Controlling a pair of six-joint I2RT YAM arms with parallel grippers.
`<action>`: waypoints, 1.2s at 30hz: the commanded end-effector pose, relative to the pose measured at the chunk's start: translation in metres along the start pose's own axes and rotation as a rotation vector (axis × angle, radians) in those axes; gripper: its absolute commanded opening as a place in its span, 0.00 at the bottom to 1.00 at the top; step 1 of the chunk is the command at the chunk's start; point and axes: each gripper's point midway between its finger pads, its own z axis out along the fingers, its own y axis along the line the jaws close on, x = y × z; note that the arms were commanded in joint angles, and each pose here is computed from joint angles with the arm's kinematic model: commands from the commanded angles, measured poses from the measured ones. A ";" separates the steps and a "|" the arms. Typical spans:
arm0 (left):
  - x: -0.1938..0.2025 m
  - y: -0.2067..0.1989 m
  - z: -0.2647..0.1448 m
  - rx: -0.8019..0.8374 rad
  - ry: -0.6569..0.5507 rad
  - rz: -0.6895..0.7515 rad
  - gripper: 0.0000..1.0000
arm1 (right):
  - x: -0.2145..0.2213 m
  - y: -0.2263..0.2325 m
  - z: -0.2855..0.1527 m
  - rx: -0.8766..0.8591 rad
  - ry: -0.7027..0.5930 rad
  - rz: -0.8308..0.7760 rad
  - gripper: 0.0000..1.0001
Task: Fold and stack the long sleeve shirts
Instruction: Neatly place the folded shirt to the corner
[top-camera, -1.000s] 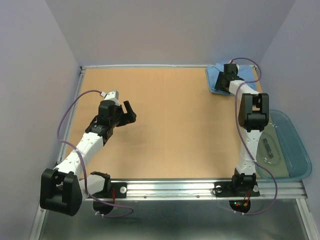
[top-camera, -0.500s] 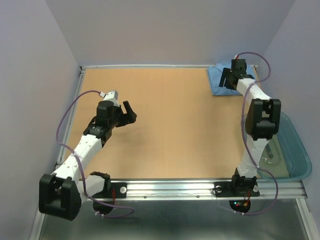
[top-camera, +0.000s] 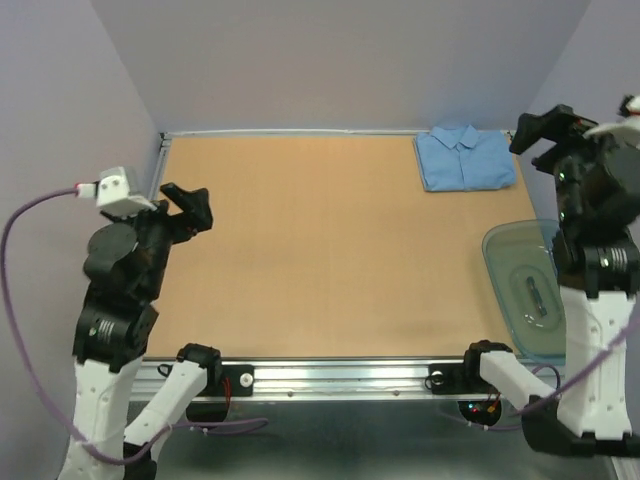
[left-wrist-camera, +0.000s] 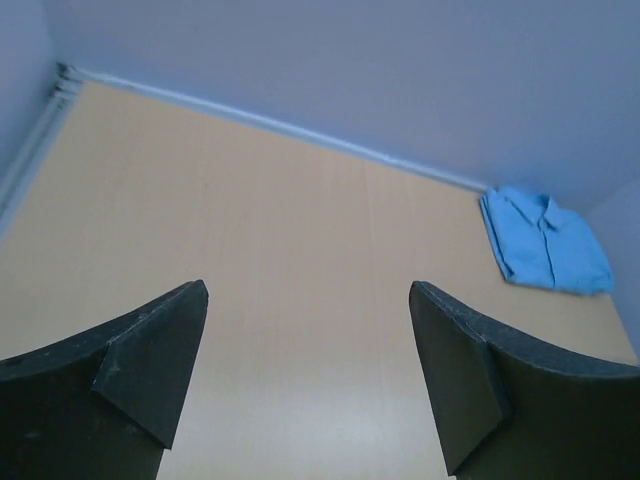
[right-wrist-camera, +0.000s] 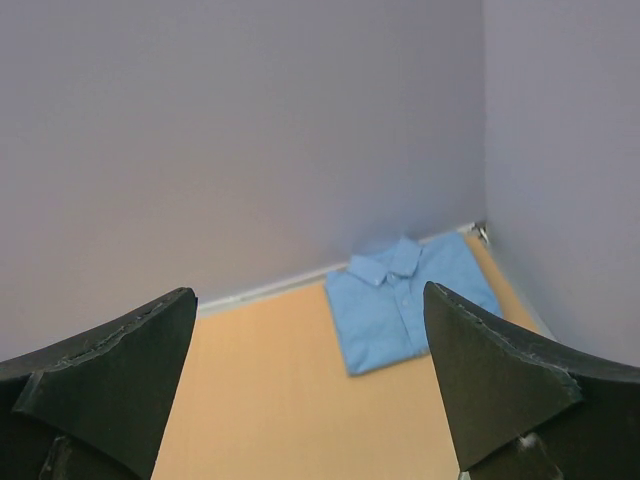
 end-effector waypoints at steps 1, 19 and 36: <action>-0.047 0.036 -0.057 -0.185 -0.135 0.035 0.94 | -0.010 -0.008 -0.060 -0.012 -0.050 0.036 1.00; -0.033 0.102 -0.186 -0.217 -0.553 -0.130 0.99 | 0.045 -0.064 -0.198 -0.009 -0.247 -0.020 1.00; -0.026 0.102 -0.162 -0.217 -0.569 -0.149 0.99 | 0.080 -0.065 -0.184 -0.018 -0.178 -0.036 1.00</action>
